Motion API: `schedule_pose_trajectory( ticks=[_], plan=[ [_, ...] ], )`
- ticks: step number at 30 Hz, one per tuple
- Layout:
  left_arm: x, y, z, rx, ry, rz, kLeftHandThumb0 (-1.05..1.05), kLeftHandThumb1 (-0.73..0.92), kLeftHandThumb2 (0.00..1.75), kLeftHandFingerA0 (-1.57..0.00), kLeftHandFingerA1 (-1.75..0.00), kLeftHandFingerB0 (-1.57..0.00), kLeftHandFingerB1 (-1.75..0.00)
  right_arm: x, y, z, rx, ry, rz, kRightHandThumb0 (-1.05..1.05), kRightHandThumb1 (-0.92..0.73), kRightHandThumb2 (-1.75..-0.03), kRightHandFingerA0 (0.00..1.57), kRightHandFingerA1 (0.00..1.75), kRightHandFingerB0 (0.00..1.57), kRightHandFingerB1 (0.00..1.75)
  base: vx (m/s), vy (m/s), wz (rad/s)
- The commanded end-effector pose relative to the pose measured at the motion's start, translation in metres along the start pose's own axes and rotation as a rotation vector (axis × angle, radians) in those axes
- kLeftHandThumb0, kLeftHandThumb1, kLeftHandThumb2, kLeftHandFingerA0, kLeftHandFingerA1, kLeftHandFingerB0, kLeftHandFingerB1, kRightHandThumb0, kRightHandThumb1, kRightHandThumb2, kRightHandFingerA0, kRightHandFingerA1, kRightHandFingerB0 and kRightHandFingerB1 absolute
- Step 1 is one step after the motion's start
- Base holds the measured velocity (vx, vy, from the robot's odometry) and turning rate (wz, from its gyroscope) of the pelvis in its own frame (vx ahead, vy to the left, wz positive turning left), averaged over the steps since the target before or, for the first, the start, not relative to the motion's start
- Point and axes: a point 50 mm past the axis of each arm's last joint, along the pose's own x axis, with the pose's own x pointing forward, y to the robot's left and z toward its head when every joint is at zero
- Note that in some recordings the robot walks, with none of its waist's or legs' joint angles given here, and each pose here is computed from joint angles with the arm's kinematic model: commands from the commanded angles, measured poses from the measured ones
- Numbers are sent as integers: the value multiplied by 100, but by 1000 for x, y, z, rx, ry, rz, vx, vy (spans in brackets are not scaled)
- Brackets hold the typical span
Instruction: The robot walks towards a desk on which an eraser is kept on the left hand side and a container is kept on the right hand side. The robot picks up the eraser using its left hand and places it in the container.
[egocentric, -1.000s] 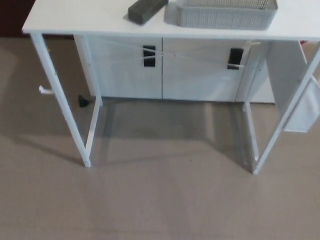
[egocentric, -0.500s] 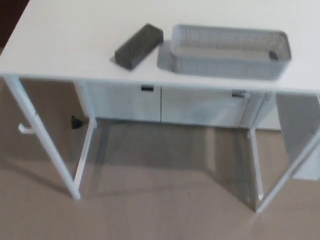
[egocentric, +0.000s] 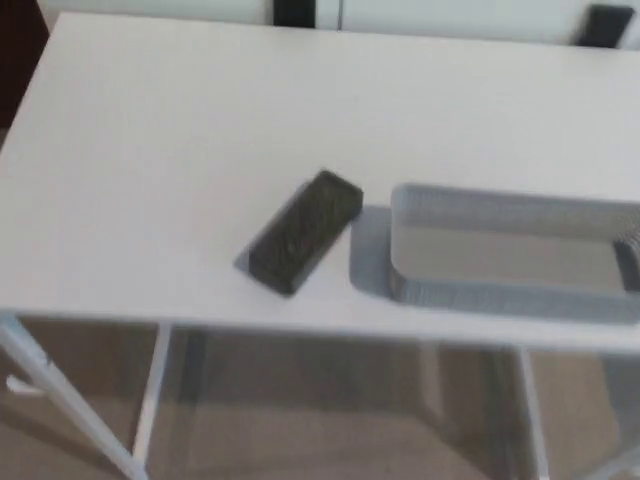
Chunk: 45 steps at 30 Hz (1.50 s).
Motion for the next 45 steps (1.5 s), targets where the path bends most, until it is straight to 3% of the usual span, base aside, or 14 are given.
schedule_pose_trajectory(
  ticks=[1, 16, 32, 33, 45],
  plan=[
    [-3, 3, 2, 39, -28, -1, -22, 56, 57, -44, -39, -35, -35, -1, -4, 1, -18, -22, -15, -36, -48, -54, 51, 59, 44, 52, 493, 72, 94],
    [-7, -8, -2, -6, -18, -94, -20, 54, 56, -43, -39, -37, -34, -2, -2, -1, -21, -21, 2, -36, -48, -54, 50, 59, 42, 52, 302, 159, -19],
    [-12, -13, -6, 13, -10, -161, -20, 53, 55, -46, -40, -39, -35, 0, 2, 2, -32, -17, 9, -36, -48, -54, 51, 60, 43, 51, -134, 0, 2],
    [-11, -13, -6, 10, -7, -159, -19, 53, 55, -46, -40, -39, -35, 0, 2, 2, -26, -17, 6, -40, -37, -73, 48, 65, 40, 58, -69, -133, 10],
    [-11, -11, -5, 42, -11, -151, -28, 47, 62, -43, -44, -37, -40, 0, 2, 3, -45, -23, 10, -40, -38, -74, 49, 65, 40, 58, -96, 148, -5]
  ],
)
